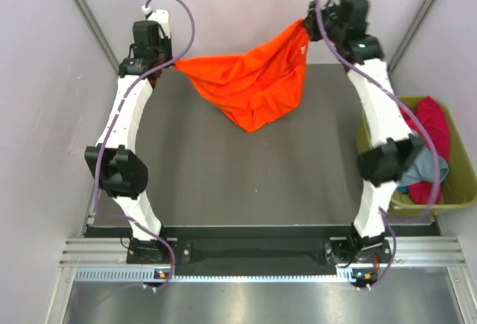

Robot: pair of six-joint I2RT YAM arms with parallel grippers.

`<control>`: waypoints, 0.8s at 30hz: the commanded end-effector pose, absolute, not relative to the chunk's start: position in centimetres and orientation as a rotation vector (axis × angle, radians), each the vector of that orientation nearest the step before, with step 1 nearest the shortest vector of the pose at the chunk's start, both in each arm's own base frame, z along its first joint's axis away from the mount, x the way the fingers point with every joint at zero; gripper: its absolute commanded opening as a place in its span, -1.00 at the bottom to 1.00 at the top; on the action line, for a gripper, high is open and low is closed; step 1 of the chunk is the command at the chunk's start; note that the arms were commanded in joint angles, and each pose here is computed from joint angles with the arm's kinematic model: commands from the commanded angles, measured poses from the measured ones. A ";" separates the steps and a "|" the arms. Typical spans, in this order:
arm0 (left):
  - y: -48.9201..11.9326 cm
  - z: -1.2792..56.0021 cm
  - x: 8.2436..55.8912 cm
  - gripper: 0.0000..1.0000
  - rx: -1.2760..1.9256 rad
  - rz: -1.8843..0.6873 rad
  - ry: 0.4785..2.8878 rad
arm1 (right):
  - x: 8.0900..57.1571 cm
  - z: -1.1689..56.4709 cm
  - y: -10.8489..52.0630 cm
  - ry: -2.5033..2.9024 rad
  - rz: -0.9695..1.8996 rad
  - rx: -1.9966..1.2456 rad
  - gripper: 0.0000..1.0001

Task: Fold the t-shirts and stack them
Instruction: Flatten the tshirt out

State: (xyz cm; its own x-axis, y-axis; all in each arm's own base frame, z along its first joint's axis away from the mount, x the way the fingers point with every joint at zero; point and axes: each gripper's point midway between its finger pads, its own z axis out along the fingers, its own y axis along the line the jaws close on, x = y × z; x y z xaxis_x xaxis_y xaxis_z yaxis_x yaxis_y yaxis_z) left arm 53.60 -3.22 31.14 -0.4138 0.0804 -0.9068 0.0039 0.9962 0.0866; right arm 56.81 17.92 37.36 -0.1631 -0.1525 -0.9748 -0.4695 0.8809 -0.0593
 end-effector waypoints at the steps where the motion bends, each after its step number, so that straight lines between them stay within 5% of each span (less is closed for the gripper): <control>1: -4.2 37.0 52.0 -0.93 0.095 0.044 1.873 | 50.1 46.1 15.4 1.584 0.207 -0.506 -1.00; 8: -6.2 40.6 44.3 -0.92 0.181 -0.117 1.838 | 38.7 46.5 14.4 1.594 0.304 -0.587 -1.00; 12: -7.2 46.4 38.8 -0.91 0.237 -0.201 1.615 | 33.6 44.1 14.3 1.612 0.368 -0.626 -1.00; 16: -6.1 49.4 36.7 -0.92 0.184 -0.163 1.536 | 28.9 47.5 13.4 1.494 0.375 -0.602 -1.00; 21: -5.9 50.4 36.0 -0.94 0.183 -0.153 1.516 | 28.5 50.1 10.9 1.466 0.336 -0.471 -1.00; 24: -5.6 44.7 38.3 -0.93 0.148 -0.141 1.679 | 31.0 47.6 11.0 1.523 0.319 -0.474 -1.00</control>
